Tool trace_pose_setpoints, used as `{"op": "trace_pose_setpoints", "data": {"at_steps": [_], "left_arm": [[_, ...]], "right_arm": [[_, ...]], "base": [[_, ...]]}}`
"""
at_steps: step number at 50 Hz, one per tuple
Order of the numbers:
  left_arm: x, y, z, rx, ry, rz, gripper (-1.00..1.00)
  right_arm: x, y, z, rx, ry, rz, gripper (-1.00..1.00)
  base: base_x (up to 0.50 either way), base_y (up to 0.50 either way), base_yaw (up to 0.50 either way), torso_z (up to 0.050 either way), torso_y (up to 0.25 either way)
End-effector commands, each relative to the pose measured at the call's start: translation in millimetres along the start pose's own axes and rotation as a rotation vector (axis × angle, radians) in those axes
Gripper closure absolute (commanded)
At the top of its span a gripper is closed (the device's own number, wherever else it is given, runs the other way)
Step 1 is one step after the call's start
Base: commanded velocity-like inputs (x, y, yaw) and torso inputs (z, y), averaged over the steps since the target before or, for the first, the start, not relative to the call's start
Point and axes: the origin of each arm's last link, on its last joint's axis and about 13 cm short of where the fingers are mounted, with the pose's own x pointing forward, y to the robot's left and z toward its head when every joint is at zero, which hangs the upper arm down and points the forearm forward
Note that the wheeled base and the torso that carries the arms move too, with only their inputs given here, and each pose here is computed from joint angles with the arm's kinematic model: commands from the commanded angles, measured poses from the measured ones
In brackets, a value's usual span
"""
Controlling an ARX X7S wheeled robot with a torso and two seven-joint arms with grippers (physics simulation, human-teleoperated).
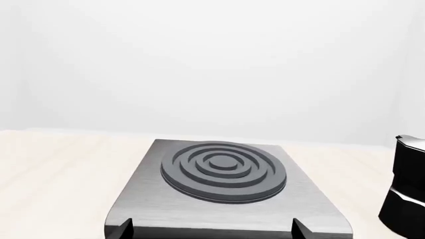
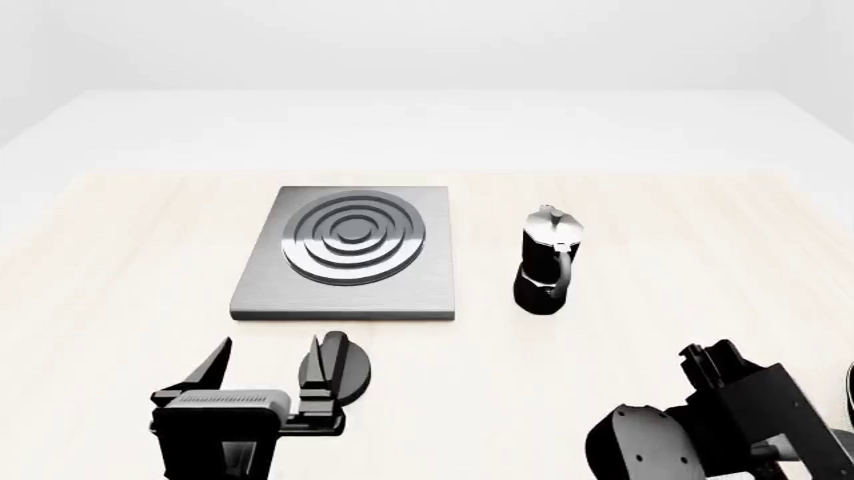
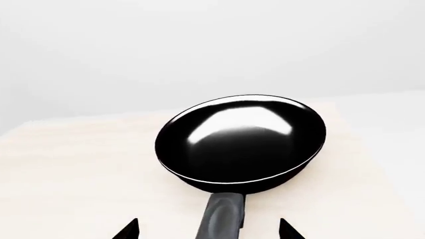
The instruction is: Put the frying pan on the stove.
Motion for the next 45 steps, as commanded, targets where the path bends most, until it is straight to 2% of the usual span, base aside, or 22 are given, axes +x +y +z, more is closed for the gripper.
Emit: {"op": "trace_pose_setpoints", "data": {"at_steps": [1, 29, 45], "left_arm": [[0, 0.6, 0, -0.004, 0.001, 0.001, -1.00], [-1, 0.6, 1, -0.005, -0.002, -0.004, -1.00], [-3, 1.8, 1, -0.002, -0.002, 0.001, -1.00]], "right_arm": [[2, 5.7, -4, -0.015, 0.014, -0.026, -1.00], [6, 13.3, -15, -0.007, 0.136, -0.040, -1.00], [7, 19.5, -17, 0.036, 0.201, -0.029, -1.00]], "base": [[0.00, 0.00, 0.00, 0.000, 0.000], [0.00, 0.00, 0.00, 0.000, 0.000], [0.00, 0.00, 0.00, 0.000, 0.000]]}}
